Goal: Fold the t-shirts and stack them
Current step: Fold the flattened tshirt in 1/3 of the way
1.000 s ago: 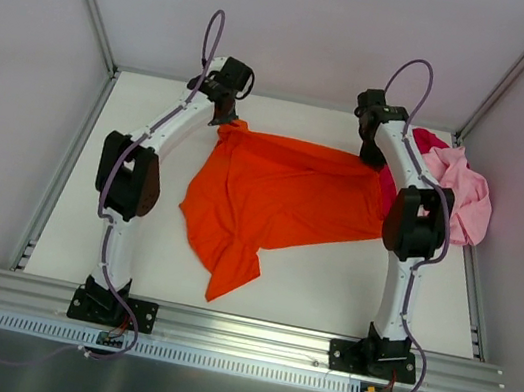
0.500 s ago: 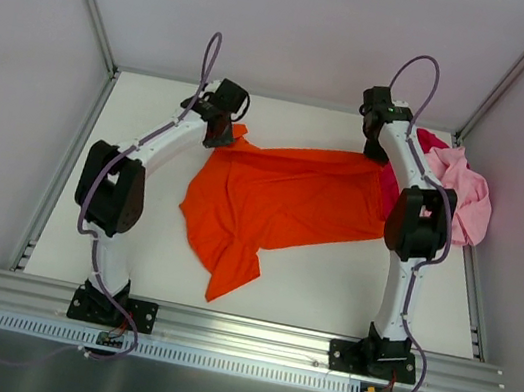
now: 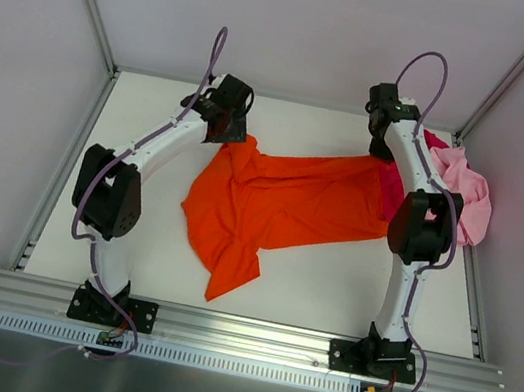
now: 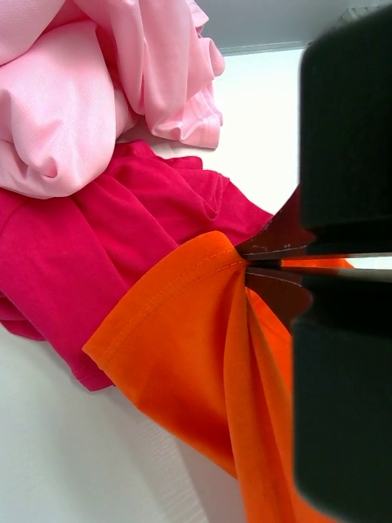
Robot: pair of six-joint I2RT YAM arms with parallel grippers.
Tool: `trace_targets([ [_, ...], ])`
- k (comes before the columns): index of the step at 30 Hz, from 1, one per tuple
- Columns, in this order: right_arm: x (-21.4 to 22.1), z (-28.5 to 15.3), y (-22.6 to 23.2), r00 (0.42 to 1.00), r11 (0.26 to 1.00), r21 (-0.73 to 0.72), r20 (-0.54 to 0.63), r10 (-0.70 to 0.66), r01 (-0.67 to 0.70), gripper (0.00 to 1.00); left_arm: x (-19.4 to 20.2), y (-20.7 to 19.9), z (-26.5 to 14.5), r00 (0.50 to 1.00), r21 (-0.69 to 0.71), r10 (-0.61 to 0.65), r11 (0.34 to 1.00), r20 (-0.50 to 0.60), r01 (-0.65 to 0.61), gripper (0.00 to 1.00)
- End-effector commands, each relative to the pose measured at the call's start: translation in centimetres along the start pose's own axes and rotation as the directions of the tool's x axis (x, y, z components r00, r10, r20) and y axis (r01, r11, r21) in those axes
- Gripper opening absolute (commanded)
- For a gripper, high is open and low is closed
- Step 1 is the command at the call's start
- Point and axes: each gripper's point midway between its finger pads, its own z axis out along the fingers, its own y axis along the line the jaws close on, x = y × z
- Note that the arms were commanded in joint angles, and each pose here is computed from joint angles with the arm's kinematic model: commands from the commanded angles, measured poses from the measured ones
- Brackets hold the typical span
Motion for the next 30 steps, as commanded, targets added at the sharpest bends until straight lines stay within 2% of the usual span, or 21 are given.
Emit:
trace_targets([
  [1, -1.6, -3.1, -2.0, 0.998, 0.999, -0.010, 0.057, 0.037, -0.036, 0.01, -0.4, -1.4, 1.2, 0.999, 0.032, 0.042, 0.999, -0.013, -0.042, 0.67],
  [12, 0.5, -4.7, 1.2, 0.997, 0.996, -0.069, 0.063, -0.052, 0.056, 0.01, 0.0, -6.4, 7.0, 0.992, 0.119, 0.085, 0.990, -0.098, -0.073, 0.65],
  [21, 2.1, -5.4, 4.1, 0.983, 0.978, -0.122, 0.082, -0.162, 0.171, 0.01, -0.3, -7.4, 7.3, 0.990, 0.132, 0.117, 0.985, -0.077, -0.107, 0.63],
  [24, 2.4, -5.4, 4.6, 0.984, 0.975, -0.142, 0.076, -0.159, 0.168, 0.01, -0.4, -7.4, 7.4, 0.989, 0.119, 0.128, 0.986, -0.074, -0.119, 0.52],
  [26, 2.2, -5.6, 4.7, 0.984, 0.974, -0.151, 0.084, -0.157, 0.168, 0.01, 0.0, -7.2, 7.4, 0.986, 0.107, 0.145, 0.985, -0.081, -0.136, 0.38],
  [29, 1.4, -6.2, 4.6, 0.983, 0.974, -0.154, 0.103, -0.150, 0.165, 0.01, 0.5, -6.8, 7.8, 0.982, 0.088, 0.161, 0.984, -0.095, -0.153, 0.31],
  [30, 1.3, -6.3, 4.6, 0.983, 0.974, -0.155, 0.107, -0.152, 0.168, 0.01, 0.7, -6.8, 7.9, 0.981, 0.086, 0.165, 0.984, -0.098, -0.157, 0.33],
])
